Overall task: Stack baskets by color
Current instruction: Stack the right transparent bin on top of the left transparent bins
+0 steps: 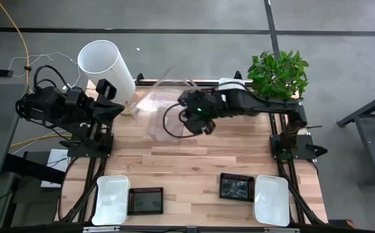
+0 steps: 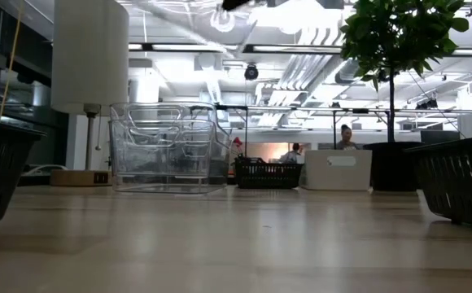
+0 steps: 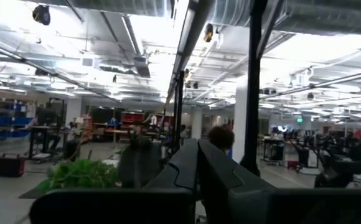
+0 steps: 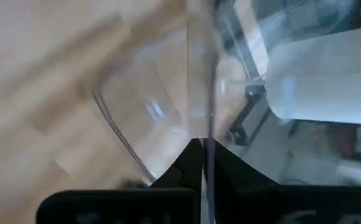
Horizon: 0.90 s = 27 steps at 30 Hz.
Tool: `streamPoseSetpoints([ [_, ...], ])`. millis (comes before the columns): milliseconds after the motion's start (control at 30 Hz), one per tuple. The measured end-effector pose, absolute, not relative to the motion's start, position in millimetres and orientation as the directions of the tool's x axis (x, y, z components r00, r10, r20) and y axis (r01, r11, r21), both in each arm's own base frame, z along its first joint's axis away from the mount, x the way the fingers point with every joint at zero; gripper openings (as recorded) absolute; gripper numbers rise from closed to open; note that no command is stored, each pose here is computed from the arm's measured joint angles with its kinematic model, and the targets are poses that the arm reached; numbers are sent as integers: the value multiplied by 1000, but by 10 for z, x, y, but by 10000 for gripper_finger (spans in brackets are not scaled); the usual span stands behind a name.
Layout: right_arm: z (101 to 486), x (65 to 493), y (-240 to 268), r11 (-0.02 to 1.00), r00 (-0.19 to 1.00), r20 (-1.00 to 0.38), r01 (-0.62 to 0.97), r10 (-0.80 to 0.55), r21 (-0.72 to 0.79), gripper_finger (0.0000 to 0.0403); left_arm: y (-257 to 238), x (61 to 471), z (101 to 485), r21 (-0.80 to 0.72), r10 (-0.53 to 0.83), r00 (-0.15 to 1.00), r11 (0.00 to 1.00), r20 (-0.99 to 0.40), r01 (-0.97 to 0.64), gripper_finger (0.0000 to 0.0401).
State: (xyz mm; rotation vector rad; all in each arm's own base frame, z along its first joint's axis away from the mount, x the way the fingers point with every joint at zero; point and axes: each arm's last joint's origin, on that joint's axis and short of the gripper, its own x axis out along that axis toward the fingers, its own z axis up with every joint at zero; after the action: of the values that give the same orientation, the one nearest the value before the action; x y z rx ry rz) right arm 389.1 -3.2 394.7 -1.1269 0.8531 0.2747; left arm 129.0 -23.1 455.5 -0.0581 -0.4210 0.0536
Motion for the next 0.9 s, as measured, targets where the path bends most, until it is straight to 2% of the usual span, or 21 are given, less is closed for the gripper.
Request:
streamPoseSetpoints([
  [133, 3751, 4027, -177, 284, 571, -762, -710, -306, -645, 0, -218, 1290, 4556, -104, 107, 908, 992, 405, -70, 0],
  [300, 3555, 4079, -326, 198, 500, -801, -793, -329, -576, 0, -207, 1292, 4554, -126, 148, 905, 986, 399, -105, 0],
  [500, 3505, 4120, -535, 180, 488, -790, -797, -372, -577, 0, -202, 1291, 4554, -133, 164, 903, 984, 396, -120, 0],
  [900, 3457, 4035, -627, 217, 428, -854, -841, -296, -496, 0, -202, 1291, 4554, -133, 164, 903, 984, 396, -121, 0],
])
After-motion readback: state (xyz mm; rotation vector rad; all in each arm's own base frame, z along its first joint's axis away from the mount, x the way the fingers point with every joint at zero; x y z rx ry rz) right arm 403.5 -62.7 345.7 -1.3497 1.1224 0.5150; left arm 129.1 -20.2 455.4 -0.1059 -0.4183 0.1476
